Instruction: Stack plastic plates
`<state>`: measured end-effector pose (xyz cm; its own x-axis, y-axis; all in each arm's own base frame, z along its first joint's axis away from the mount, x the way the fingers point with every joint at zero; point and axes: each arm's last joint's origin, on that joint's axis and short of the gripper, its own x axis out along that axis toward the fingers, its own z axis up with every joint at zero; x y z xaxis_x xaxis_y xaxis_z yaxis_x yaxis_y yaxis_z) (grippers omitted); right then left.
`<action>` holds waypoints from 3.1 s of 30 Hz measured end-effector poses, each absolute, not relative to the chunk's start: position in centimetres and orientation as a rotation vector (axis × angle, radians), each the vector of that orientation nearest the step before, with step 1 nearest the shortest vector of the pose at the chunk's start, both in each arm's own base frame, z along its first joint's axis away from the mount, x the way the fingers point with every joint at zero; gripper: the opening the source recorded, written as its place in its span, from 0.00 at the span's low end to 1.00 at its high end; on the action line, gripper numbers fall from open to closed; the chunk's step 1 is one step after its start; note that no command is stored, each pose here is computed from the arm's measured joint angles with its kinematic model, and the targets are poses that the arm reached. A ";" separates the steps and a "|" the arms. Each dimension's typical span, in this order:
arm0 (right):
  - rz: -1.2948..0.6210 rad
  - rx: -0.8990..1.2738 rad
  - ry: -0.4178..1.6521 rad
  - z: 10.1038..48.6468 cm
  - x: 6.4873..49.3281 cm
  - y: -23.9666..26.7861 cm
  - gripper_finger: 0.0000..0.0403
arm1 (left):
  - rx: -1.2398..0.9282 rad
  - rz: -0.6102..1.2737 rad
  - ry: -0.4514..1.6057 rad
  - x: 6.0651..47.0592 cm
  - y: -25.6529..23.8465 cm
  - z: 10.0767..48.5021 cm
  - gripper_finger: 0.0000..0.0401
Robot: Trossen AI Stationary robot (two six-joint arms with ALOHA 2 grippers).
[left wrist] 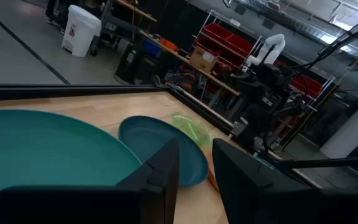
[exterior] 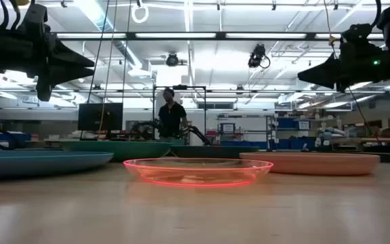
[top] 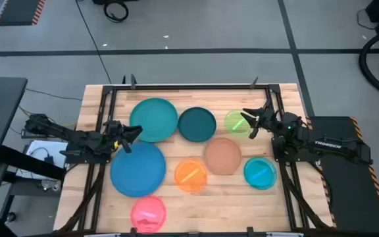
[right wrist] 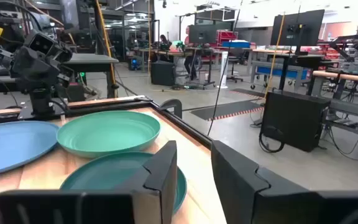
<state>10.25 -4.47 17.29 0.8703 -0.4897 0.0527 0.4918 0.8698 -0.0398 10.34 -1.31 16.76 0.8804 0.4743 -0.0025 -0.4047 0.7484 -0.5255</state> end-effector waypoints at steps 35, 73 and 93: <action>-0.513 -0.053 -0.042 17.3 10.3 -4.5 0.27 | -0.542 0.482 -0.134 10.3 -1.3 16.8 0.26; -0.513 -0.053 -0.042 17.3 10.3 -4.5 0.27 | -0.542 0.482 -0.134 10.3 -1.3 16.8 0.26; -0.513 -0.053 -0.041 17.3 10.3 -4.5 0.27 | -0.611 0.461 -0.293 10.2 -1.1 18.4 0.26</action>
